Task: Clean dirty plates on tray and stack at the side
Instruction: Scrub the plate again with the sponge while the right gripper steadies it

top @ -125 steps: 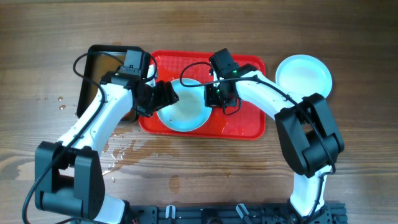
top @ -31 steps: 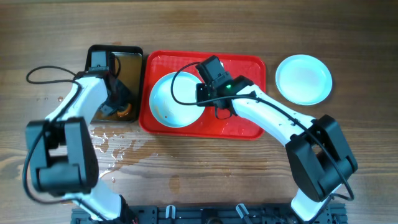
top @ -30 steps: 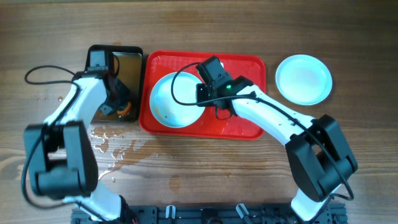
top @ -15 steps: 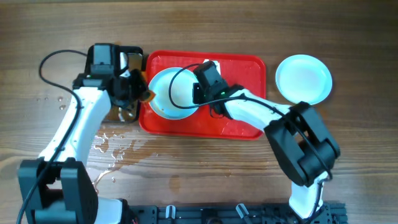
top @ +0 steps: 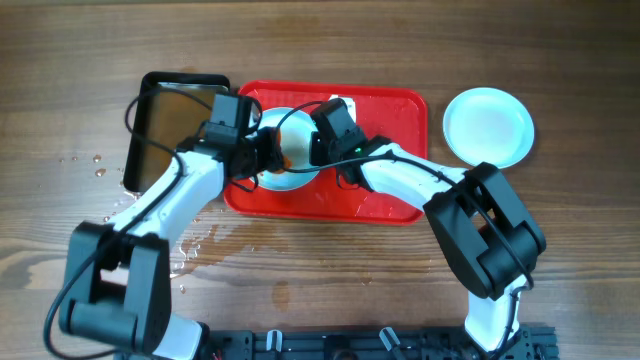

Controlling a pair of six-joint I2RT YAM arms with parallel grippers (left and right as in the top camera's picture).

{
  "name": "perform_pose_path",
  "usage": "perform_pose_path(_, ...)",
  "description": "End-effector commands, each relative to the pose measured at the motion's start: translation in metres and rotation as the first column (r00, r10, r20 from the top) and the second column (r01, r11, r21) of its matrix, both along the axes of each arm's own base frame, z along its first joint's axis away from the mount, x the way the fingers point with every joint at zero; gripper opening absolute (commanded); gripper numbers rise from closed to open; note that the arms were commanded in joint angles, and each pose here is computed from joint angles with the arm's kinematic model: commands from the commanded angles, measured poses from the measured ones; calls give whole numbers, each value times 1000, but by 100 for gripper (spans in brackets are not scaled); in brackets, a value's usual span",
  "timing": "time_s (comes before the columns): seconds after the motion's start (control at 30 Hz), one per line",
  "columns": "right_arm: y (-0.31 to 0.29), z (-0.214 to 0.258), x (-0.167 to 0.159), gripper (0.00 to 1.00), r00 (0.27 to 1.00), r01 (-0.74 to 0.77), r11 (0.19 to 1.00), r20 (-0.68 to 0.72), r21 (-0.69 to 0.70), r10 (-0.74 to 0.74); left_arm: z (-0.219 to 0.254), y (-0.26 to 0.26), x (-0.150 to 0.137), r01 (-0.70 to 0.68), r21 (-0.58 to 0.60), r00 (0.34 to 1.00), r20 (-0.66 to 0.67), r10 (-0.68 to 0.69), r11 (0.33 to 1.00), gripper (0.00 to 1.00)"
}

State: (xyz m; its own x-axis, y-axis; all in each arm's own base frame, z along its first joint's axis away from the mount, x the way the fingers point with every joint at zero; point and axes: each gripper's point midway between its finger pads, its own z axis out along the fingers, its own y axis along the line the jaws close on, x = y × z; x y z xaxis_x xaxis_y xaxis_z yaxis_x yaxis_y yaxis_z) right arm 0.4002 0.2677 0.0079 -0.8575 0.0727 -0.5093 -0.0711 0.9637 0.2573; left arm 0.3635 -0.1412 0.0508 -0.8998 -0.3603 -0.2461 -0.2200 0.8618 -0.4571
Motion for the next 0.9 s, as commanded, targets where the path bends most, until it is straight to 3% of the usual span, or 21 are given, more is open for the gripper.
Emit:
perform_pose_path(0.0, -9, -16, -3, 4, 999, 30, 999, -23, -36, -31, -33, 11, -5, -38, 78, 997, -67, 43, 996, 4)
perform_pose_path(0.23, -9, -16, -3, 4, 999, 25, 999, -23, -35, -26, -63, 44, -6, -95, 265, 989, -89, 122, 960, 4)
perform_pose_path(0.4, -9, -17, -3, 4, 999, 25, 999, -26, -37, -26, -62, 80, -6, -157, 444, 980, -42, 195, 882, 4)
perform_pose_path(0.6, -9, -16, -3, 4, 999, 24, 999, -26, -38, -25, -37, 76, 4, -187, 414, 981, 29, 192, 891, 4)
perform_pose_path(0.77, -9, -16, -3, 4, 999, 25, 999, -25, -37, -26, -35, 28, -8, -66, 255, 996, -34, 77, 965, 4)
perform_pose_path(0.87, -9, -17, -3, 5, 999, 25, 999, -25, -37, -26, -39, 9, -21, -11, 250, 998, -65, 28, 968, 4)
